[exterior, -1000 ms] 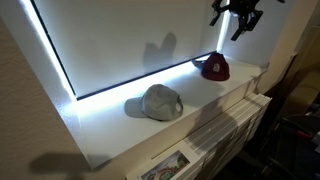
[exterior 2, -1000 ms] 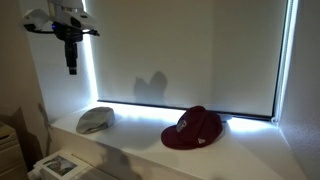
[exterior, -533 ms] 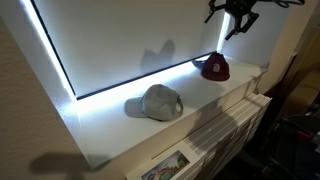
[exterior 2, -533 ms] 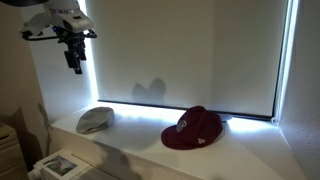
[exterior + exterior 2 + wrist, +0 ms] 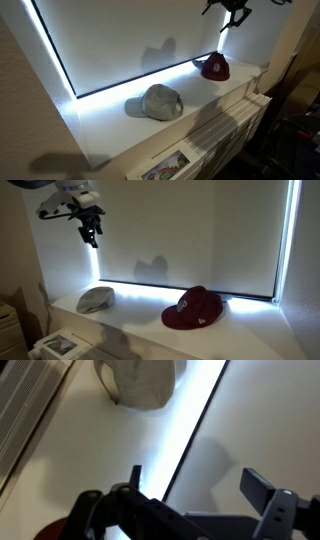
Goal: Move the maroon cap to the left on the gray cup
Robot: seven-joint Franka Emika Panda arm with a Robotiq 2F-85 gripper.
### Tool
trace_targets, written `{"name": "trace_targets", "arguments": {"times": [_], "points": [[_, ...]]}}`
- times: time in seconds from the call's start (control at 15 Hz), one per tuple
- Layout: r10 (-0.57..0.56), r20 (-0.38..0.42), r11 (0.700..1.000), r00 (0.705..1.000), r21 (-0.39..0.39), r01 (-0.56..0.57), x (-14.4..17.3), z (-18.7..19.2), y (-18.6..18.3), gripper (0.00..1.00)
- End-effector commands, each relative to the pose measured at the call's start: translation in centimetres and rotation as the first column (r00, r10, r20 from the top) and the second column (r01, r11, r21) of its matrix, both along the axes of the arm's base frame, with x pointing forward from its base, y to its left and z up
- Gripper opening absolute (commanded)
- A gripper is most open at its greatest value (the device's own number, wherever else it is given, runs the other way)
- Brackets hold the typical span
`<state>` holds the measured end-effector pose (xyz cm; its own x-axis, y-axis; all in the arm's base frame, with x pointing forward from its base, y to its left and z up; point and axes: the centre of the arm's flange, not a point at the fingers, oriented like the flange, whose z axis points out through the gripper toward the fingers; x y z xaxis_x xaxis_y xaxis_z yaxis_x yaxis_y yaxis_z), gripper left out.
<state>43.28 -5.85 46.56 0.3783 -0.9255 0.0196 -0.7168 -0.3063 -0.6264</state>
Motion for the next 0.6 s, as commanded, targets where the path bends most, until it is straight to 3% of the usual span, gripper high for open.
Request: {"name": "trace_targets", "arguments": {"times": [0.0,0.27,0.53], "points": [[-0.197,0.042,0.98,0.98,0.028,0.196,5.7,1.9,-7.4,1.0],[-0.421,0.086,0.907,0.903,0.037,0.419,8.5,2.1,-18.0,1.0],[-0.612,0.123,0.789,0.781,0.028,0.613,11.2,1.0,-27.5,1.0]]}}
